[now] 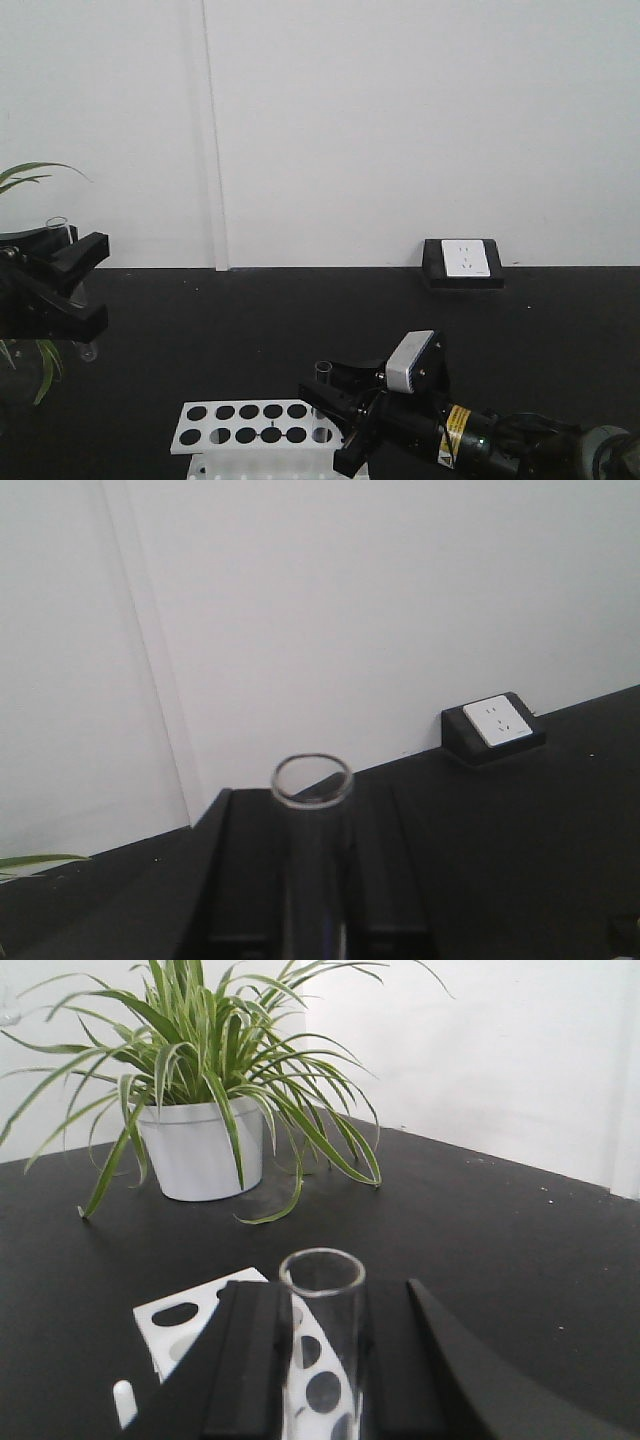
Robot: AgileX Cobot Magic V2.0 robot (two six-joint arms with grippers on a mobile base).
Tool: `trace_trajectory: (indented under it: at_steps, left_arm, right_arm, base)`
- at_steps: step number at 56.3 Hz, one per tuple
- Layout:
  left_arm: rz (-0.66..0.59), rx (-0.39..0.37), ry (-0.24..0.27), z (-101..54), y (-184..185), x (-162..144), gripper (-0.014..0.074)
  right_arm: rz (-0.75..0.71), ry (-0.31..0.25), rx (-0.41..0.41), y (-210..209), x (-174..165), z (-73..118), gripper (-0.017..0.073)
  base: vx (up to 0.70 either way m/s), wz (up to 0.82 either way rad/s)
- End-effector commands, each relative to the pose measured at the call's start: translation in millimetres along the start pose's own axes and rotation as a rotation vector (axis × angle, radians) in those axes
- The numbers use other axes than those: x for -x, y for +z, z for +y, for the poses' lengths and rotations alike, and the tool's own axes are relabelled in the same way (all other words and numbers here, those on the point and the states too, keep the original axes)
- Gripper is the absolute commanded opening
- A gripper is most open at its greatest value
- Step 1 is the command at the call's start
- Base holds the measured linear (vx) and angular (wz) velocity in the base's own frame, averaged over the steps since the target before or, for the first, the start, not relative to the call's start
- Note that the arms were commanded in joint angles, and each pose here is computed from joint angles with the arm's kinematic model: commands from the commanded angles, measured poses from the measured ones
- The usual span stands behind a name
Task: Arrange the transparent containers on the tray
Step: 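Lift both clear tubes up out of the rack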
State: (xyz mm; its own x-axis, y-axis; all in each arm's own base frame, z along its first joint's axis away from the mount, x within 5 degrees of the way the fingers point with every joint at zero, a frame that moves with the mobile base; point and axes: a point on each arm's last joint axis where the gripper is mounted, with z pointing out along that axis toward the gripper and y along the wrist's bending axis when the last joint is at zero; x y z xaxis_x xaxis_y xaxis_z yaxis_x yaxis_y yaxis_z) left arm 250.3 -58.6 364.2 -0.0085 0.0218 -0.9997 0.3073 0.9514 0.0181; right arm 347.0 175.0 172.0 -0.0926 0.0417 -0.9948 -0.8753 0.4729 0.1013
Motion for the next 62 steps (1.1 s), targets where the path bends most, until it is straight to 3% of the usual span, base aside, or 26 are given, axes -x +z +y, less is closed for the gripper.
trace_trajectory:
  at_steps: [1, 10, 22, 30, 39, 46, 54, 62]
  left_arm:
    - [-0.11, -0.037, -0.021, -4.6, -4.2, 21.3, -0.0003]
    - [-0.108, -0.036, -0.021, -4.5, -4.2, 21.1, -0.0003]
    - [-0.111, -0.036, -0.022, -4.6, -5.0, 21.9, -0.0003]
    - [-0.132, -0.037, -0.062, -5.1, -11.6, 27.7, -0.0003]
    - [-0.073, -0.015, 0.005, -9.1, -21.0, 28.2, -0.0003]
    - [-0.002, 0.007, 0.012, -15.1, -30.6, 27.2, -0.0003]
    - [0.022, -0.022, 0.031, -28.1, -43.3, 30.9, -0.0003]
    - [0.025, -0.04, 0.037, -35.9, -62.0, 37.7, -0.0003]
  right_arm:
    - [-0.148, -0.036, 0.035, -0.1, 37.3, 4.6, -0.0014]
    - [-0.171, -0.06, 0.028, -4.2, 58.2, 9.7, -0.0013]
    - [-0.187, -0.095, -0.042, -21.3, 114.6, 25.0, -0.0013]
    - [-0.17, -0.115, -0.118, -43.1, 158.1, 43.3, -0.0013]
    - [-0.121, -0.156, -0.266, -77.5, 198.7, 66.2, -0.0013]
    - [-0.066, -0.175, -0.41, -104.7, 217.8, 78.6, -0.0013]
    - [-0.055, -0.198, -0.423, -125.9, 232.9, 99.5, -0.0013]
    - [-0.006, -0.157, -0.422, -142.9, 229.0, 116.1, -0.0013]
  base:
    - [0.0, 0.0]
    - [0.0, 0.0]
    - [0.0, 0.0]
    - [0.0, 0.0]
    - [0.0, 0.0]
    - [0.0, 0.0]
    - [0.0, 0.0]
    - [0.0, 0.0]
